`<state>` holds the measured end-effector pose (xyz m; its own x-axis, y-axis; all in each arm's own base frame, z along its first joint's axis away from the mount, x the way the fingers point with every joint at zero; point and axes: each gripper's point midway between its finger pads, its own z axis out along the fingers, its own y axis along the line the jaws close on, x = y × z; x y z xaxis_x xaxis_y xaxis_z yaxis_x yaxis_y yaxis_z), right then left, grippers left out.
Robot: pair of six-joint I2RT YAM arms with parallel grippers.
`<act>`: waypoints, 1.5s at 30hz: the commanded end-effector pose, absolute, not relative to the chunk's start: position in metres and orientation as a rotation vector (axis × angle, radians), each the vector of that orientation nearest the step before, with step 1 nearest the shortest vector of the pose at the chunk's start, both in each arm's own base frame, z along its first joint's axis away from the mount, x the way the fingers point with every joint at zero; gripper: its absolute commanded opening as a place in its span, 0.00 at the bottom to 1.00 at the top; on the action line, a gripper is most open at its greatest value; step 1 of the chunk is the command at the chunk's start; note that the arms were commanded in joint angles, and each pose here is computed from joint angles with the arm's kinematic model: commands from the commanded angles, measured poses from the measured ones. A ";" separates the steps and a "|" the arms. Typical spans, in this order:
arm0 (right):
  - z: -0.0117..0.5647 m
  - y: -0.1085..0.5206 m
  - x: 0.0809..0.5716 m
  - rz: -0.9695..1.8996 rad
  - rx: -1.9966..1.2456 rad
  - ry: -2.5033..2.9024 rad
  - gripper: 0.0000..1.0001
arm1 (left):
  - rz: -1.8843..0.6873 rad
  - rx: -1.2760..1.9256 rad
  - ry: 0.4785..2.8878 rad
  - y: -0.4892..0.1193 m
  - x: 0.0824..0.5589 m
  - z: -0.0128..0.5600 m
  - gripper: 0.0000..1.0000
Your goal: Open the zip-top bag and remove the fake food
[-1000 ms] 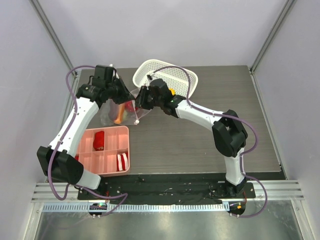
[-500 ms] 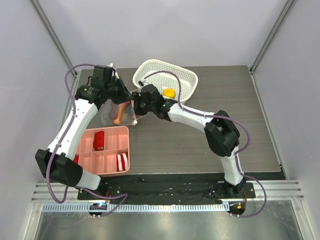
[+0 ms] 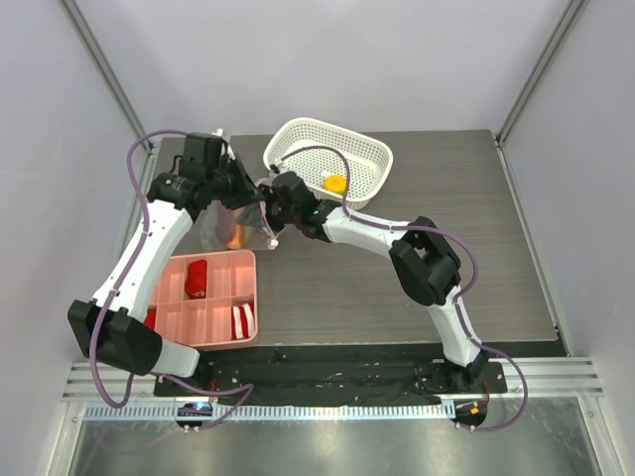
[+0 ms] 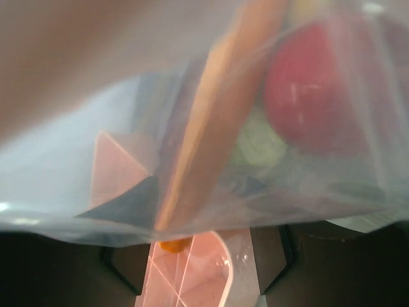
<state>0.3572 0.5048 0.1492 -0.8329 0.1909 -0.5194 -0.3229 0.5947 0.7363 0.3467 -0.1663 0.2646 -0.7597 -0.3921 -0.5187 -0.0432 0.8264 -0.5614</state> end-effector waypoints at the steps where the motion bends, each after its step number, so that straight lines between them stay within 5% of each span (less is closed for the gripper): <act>1: 0.174 0.523 0.364 1.306 -0.059 2.159 0.63 | -0.763 -0.259 2.299 -0.173 0.340 0.283 0.00; 16: 0.152 0.538 0.366 1.353 0.072 2.184 0.65 | -0.737 -0.258 2.311 -0.171 0.334 0.274 0.00; 27: 0.157 0.545 0.353 1.400 0.096 2.204 0.33 | -0.698 -0.269 2.304 -0.164 0.329 0.270 0.00; 33: 0.167 0.545 0.349 1.417 0.057 2.191 0.01 | -0.674 -0.277 2.318 -0.159 0.324 0.261 0.00; 45: 0.191 0.507 0.342 1.281 -0.110 2.178 0.01 | -0.599 -0.294 2.321 -0.147 0.319 0.256 0.00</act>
